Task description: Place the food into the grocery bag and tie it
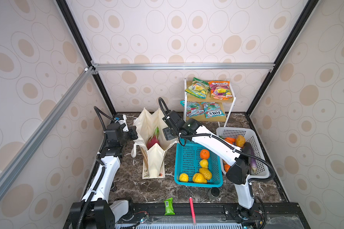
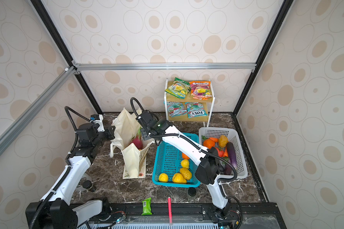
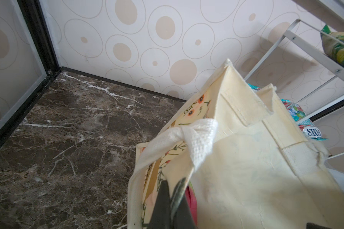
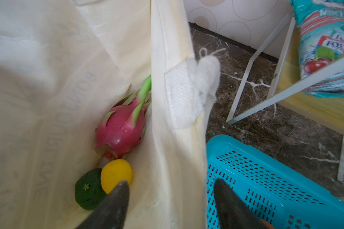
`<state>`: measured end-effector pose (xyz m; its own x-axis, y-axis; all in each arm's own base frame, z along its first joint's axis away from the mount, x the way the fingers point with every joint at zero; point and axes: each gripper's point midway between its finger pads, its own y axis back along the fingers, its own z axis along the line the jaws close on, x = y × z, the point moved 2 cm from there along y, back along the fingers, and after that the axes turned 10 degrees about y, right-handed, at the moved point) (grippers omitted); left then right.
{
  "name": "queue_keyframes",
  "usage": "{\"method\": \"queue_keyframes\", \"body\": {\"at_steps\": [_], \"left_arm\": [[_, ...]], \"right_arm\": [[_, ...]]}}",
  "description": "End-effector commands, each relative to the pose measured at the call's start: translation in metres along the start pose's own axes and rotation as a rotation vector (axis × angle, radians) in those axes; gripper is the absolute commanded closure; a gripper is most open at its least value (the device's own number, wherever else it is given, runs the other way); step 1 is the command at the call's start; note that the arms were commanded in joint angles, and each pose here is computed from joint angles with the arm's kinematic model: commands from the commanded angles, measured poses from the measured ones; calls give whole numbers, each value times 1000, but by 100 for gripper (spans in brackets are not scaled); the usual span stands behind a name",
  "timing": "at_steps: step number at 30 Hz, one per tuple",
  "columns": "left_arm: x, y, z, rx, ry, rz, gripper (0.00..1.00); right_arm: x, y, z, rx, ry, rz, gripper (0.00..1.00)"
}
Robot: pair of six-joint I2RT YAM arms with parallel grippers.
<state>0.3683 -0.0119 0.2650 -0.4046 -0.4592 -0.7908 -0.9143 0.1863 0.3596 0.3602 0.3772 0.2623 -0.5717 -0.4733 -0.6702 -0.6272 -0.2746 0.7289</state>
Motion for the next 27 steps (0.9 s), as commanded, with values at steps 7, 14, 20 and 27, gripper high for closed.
{"method": "queue_keyframes", "body": {"at_steps": [7, 14, 20, 27], "left_arm": [[3, 9, -4, 28, -74, -25, 100], [6, 10, -5, 43, -62, -20, 100], [7, 11, -3, 30, -70, -16, 100], [10, 10, -2, 28, -66, -7, 100]], "right_arm": [[-34, 110, -84, 295, 63, -199, 3], [-53, 151, -148, 344, -42, -288, 4], [-67, 151, -178, 208, -197, -338, 6], [-87, 153, -208, 84, -398, -429, 25]]}}
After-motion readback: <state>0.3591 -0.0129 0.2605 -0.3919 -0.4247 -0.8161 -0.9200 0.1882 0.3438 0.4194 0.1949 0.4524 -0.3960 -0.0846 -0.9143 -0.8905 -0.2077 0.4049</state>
